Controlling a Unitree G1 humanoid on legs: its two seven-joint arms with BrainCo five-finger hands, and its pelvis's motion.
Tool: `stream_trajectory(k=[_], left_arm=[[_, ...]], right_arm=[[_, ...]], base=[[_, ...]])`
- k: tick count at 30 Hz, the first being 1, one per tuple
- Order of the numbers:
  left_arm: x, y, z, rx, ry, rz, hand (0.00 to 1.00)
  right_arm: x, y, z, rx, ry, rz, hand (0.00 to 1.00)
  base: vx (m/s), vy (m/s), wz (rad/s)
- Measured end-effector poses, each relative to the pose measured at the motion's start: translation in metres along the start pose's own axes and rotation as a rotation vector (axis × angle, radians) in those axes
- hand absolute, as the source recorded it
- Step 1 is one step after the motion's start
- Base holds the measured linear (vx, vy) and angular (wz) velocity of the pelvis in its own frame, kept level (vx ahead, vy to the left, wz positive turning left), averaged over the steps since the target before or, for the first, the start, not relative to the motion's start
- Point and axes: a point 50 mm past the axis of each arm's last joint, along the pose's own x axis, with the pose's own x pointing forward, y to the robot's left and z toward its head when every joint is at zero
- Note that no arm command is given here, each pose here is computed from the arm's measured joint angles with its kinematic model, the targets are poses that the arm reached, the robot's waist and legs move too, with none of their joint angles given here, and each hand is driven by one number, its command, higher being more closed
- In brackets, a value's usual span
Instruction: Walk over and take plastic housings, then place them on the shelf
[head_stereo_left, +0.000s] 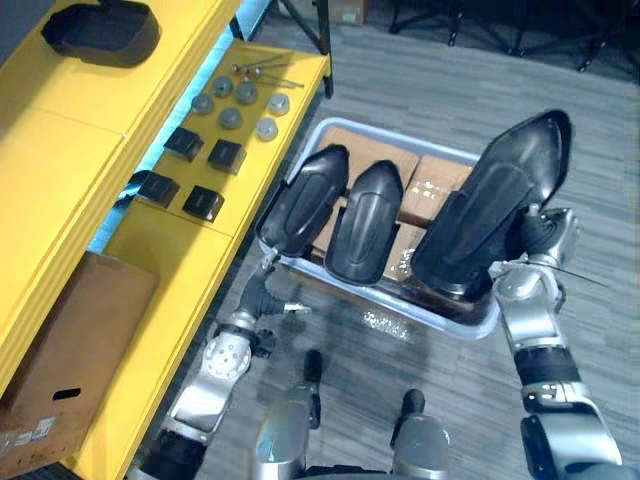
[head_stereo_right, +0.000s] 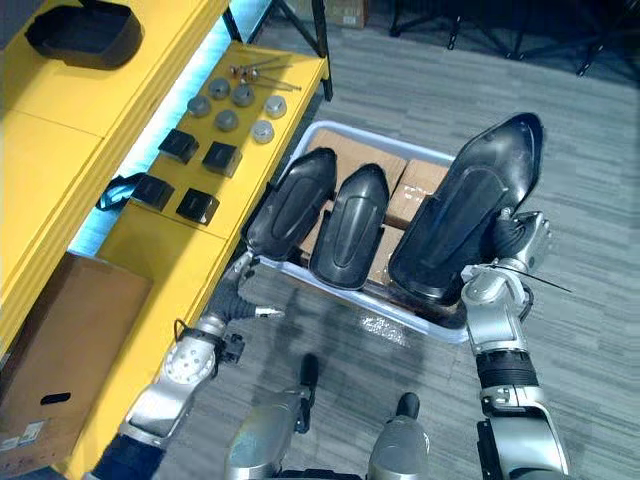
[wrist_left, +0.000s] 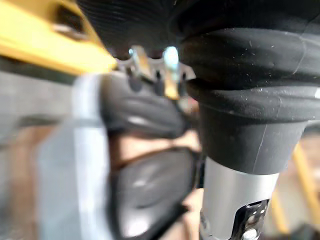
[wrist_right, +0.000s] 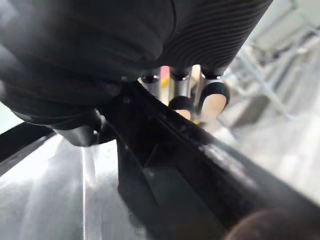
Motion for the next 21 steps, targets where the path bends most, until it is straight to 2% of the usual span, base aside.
stream_trajectory(k=[2,4,7,11,21], left_arm=[[0.011,-0.005,0.015,-0.041,-0.057,-0.082,0.0],[0.024,-0.02,0.032,-0.138,-0.087,-0.228,0.0],[0.036,-0.04,0.033,-0.236,-0.017,-0.367,0.0],[0.05,-0.053,0.018,-0.294,0.112,-0.392,0.0],[0.073,-0.058,0.027,-0.328,0.142,-0.283,0.0]], right_arm=[[0.004,0.002,0.019,0.023,-0.074,-0.005,1.0],[0.011,0.002,0.05,0.052,-0.204,-0.023,1.0],[0.012,0.004,0.083,0.088,-0.352,-0.027,1.0],[0.006,0.008,0.109,0.114,-0.498,-0.01,1.0],[-0.012,0.019,0.125,0.141,-0.615,0.049,1.0]], base=[[-0.04,0.016,-0.05],[-0.06,0.012,-0.14],[-0.06,0.003,-0.1],[-0.05,-0.008,-0.1],[0.0,-0.005,-0.09]])
